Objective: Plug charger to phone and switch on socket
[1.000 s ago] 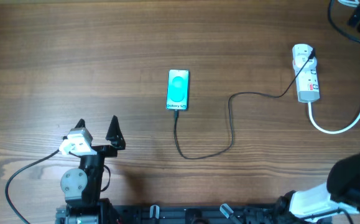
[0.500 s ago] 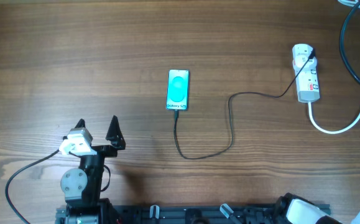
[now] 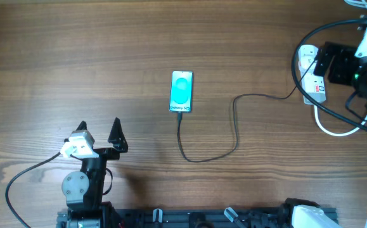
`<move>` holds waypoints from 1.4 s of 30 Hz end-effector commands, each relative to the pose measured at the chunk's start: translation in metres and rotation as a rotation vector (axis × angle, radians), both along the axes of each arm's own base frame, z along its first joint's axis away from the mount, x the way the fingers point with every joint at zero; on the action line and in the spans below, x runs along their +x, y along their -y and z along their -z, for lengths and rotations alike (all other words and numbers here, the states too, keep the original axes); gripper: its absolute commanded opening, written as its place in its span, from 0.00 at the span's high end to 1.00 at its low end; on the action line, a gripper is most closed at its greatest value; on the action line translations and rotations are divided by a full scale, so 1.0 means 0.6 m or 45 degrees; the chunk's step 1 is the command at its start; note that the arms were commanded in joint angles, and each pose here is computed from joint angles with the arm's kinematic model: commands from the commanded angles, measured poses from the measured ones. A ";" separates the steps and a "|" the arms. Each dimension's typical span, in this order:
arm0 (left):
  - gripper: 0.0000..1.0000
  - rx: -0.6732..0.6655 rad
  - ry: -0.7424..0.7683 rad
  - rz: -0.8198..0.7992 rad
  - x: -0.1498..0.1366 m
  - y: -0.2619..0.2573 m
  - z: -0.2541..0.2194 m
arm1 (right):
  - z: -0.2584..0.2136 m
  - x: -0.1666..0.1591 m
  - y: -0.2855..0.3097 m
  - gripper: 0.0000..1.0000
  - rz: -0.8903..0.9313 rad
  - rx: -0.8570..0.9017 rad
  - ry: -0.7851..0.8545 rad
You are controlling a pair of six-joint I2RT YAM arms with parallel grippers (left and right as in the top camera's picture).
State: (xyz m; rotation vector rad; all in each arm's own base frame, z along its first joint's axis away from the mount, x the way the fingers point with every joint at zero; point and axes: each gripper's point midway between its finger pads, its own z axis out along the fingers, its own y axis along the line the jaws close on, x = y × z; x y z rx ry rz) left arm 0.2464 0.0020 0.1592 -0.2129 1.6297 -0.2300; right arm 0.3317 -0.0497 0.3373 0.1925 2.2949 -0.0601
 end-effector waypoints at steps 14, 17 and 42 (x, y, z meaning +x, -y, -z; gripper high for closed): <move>0.00 0.025 0.000 -0.006 -0.001 -0.001 0.002 | 0.152 0.023 -0.087 0.00 -0.253 0.121 -0.086; 0.00 0.025 0.000 -0.006 -0.001 -0.001 0.002 | 0.182 0.037 -0.114 0.00 -0.350 0.200 -0.025; 0.00 0.025 -0.001 -0.006 -0.001 -0.001 0.002 | 0.453 -0.121 -0.172 0.00 -0.456 0.356 0.284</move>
